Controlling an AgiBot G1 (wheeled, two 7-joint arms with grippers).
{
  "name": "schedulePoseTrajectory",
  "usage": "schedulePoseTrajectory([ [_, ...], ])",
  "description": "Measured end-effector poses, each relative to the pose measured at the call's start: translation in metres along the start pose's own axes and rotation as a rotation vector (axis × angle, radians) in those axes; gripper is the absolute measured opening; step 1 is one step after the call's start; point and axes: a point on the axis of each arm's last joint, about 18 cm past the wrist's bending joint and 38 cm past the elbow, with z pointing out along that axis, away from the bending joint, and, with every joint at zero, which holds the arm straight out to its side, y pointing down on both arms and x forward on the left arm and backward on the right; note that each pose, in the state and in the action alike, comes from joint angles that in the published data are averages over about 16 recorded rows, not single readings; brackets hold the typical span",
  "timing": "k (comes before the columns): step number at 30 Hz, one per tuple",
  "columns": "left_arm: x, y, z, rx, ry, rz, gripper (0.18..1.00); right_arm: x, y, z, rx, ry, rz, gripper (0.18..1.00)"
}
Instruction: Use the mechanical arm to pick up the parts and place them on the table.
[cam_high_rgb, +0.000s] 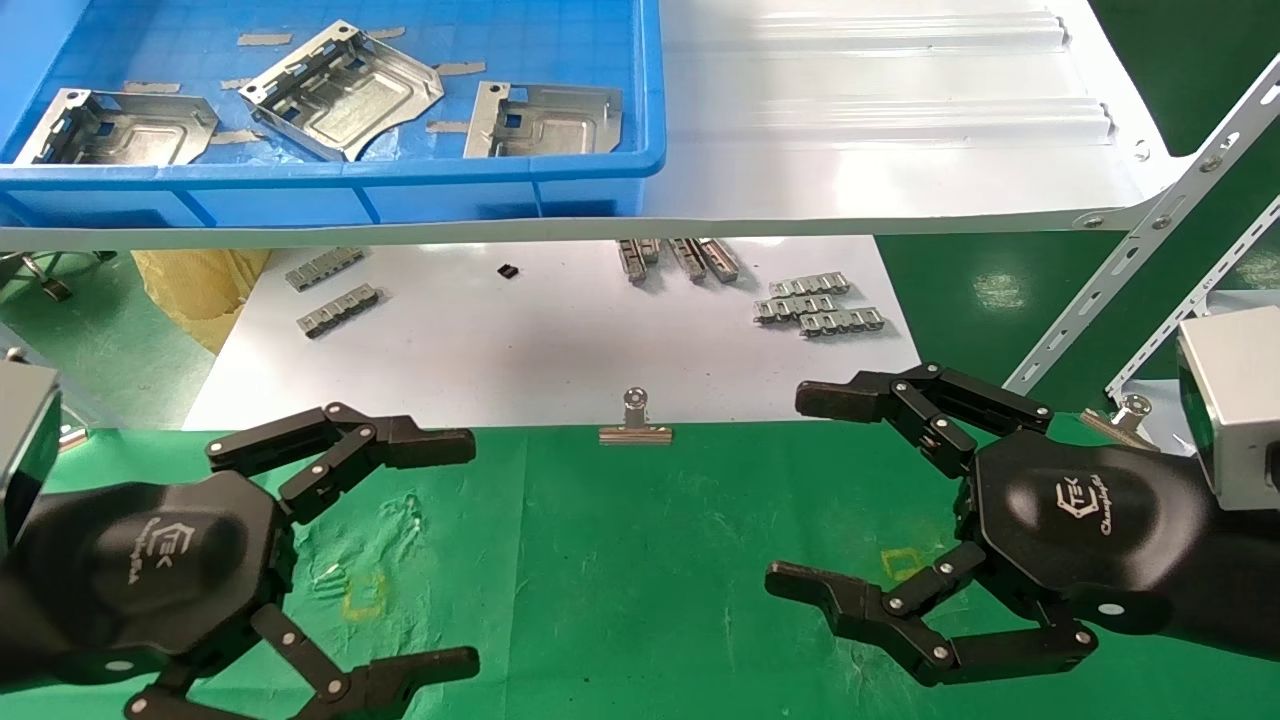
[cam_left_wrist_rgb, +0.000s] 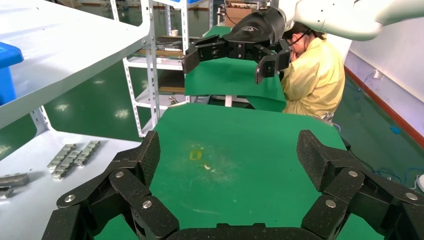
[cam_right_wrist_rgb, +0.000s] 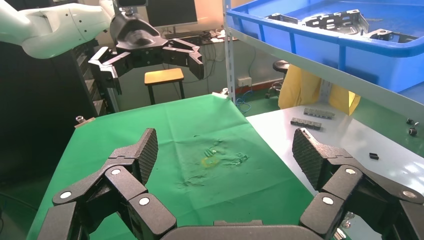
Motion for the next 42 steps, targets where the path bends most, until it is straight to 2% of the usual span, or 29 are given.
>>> schedulePoseTrajectory([
  [42,0.0,0.0,0.0,0.0,0.0,0.0,1.001,0.0,0.0,0.0,0.0,0.0,0.0,1.0],
])
